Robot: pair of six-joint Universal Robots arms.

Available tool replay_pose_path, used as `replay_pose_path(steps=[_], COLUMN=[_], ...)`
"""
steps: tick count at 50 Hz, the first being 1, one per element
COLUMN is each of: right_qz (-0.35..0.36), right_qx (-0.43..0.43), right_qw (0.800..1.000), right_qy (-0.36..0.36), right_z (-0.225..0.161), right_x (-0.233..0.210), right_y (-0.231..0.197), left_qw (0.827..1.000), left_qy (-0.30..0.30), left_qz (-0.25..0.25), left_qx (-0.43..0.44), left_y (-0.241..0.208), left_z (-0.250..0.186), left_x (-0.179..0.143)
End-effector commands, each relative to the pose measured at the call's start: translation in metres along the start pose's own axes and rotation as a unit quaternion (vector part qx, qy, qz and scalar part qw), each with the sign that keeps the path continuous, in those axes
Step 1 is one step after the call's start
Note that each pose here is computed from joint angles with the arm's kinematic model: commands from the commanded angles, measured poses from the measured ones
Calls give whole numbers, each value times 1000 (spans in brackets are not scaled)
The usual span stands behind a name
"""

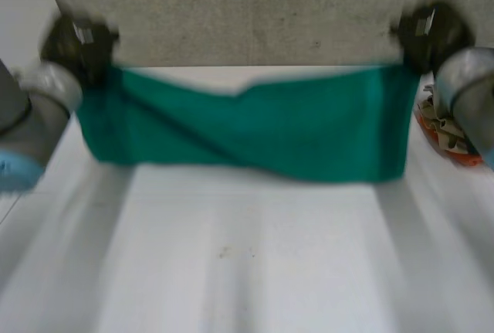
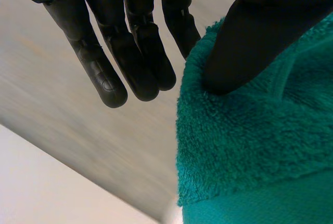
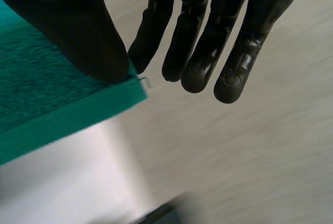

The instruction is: Fold the laundry.

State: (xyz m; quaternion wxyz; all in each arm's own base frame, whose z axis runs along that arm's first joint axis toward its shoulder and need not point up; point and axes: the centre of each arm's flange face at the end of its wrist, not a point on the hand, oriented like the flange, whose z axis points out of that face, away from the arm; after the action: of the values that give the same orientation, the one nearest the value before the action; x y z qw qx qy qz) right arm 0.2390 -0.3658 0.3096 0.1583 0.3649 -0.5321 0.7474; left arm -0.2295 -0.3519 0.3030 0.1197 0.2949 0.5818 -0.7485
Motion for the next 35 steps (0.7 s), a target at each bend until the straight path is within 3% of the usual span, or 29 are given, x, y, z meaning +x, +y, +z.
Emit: replay_pose_path(steps=[1, 9, 15, 20, 25, 28, 35], right_qz=[-1, 9, 19, 63, 184, 240, 383], right_qx=[173, 123, 48, -41, -104, -95, -67], right_qw=[965, 981, 998, 996, 970, 955, 897], right_qy=[199, 147, 42, -52, -123, -150, -209], right_z=[3, -3, -12, -29, -35, -34, -28], right_x=[72, 52, 1, -41, -71, -77, -105], right_y=[-84, -67, -23, 16, 39, 35, 24], left_qw=[967, 989, 997, 997, 995, 992, 986], left_qy=[-142, -79, -30, -13, -9, -5, -12], left_qz=[-32, -56, -73, -77, -79, -80, -83], left_qx=[208, 109, 23, 14, 55, 93, 146], left_y=[-78, -36, 13, 12, -23, -54, -103], left_z=[35, 22, 1, -15, -31, -44, -77], left_x=[-65, -37, -6, 4, 3, 2, -17])
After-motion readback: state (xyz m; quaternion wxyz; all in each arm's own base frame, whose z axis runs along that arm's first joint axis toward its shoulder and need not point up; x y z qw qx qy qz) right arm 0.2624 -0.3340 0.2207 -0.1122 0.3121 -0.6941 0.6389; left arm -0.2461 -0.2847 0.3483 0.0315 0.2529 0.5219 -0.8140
